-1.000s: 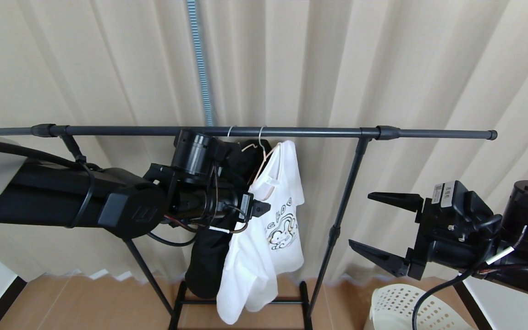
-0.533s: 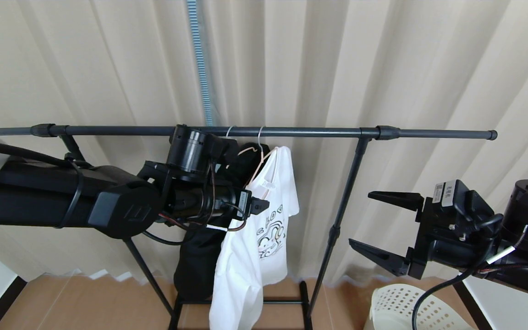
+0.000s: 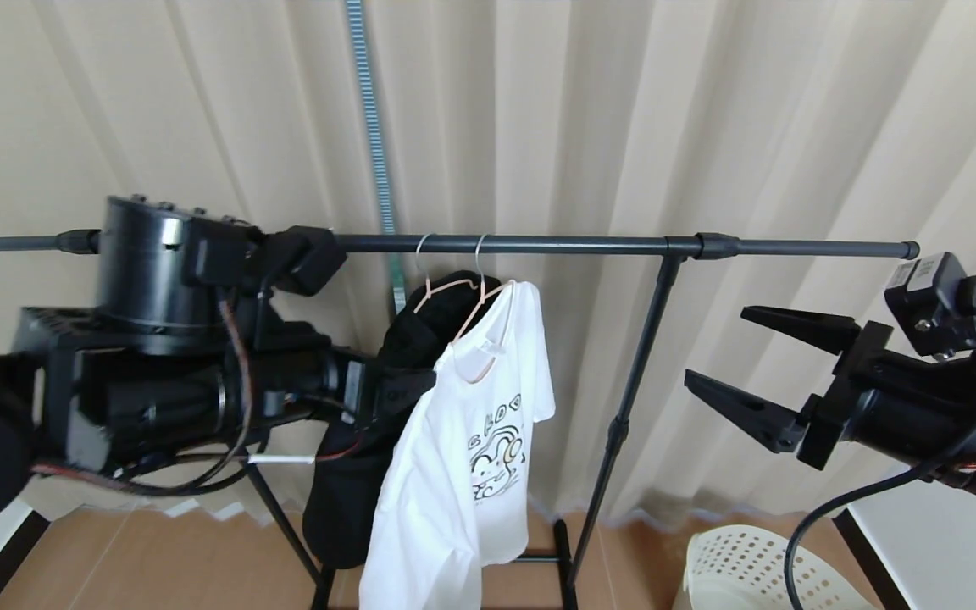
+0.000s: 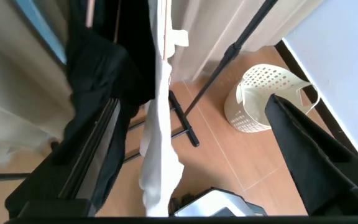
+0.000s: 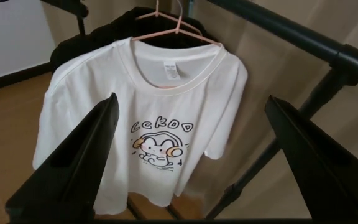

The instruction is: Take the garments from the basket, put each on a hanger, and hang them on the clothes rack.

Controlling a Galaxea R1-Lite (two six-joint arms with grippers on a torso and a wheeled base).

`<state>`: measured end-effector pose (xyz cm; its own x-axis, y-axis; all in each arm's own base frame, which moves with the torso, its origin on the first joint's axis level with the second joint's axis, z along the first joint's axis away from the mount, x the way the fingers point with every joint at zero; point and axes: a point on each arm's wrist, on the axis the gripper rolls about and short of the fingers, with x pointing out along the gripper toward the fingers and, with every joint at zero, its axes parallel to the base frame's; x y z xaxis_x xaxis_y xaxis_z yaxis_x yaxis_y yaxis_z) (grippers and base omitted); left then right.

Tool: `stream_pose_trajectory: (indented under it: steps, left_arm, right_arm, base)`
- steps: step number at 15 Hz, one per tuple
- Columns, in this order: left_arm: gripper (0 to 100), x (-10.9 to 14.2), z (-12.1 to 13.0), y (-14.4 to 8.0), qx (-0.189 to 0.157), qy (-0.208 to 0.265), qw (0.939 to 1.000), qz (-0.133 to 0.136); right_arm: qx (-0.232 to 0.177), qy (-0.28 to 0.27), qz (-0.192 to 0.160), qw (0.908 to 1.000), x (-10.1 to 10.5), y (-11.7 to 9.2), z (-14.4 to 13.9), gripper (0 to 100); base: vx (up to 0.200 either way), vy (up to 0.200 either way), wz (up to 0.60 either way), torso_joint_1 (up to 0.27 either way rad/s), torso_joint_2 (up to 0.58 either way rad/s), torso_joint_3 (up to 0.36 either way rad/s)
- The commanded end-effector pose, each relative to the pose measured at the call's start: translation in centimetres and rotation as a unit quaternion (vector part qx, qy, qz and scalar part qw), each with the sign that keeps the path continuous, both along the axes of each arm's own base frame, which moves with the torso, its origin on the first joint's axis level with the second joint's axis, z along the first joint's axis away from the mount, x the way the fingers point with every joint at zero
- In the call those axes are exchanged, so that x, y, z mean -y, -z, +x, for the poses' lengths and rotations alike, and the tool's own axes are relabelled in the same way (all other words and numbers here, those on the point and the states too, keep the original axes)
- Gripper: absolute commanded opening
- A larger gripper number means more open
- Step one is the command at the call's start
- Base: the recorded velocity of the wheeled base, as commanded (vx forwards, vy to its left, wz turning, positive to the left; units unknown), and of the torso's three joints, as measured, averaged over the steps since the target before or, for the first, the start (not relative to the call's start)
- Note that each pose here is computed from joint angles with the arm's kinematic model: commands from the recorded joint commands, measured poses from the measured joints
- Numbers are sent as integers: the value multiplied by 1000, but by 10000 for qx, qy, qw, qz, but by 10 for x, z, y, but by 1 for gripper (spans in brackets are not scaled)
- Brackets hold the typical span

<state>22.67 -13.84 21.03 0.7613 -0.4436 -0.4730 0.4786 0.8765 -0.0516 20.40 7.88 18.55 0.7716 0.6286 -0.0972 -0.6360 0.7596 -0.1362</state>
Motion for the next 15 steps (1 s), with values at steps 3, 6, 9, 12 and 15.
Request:
stream_pose_trajectory:
  steps: [3,6,9,12,15]
  left_arm:
    - [100,-83,-128,38,366,-558,9977,152]
    - [100,-114,-176,80,573,-848,9946,145]
    - [100,-134,-201,114,765,-1730,9818,167]
    - [100,-143,-217,121,1222,-3130,9417,171]
    - [100,-143,-243,132,2056,-2763,9388,-89]
  right_arm:
    - [344,166,267,9989,6,-30,-17,100]
    - [334,144,280,9989,5,-31,-16,100]
    - [222,149,316,9991,4,-28,-14,100]
    - [241,149,316,9991,4,-29,-14,100]
    - [198,157,299,9992,4,-26,-13,100]
  base:
    - [0,0,0,0,0,0]
    - [0,0,0,0,0,0]
    - [0,0,0,0,0,0]
    - [0,0,0,0,0,0]
    - [0,0,0,0,0,0]
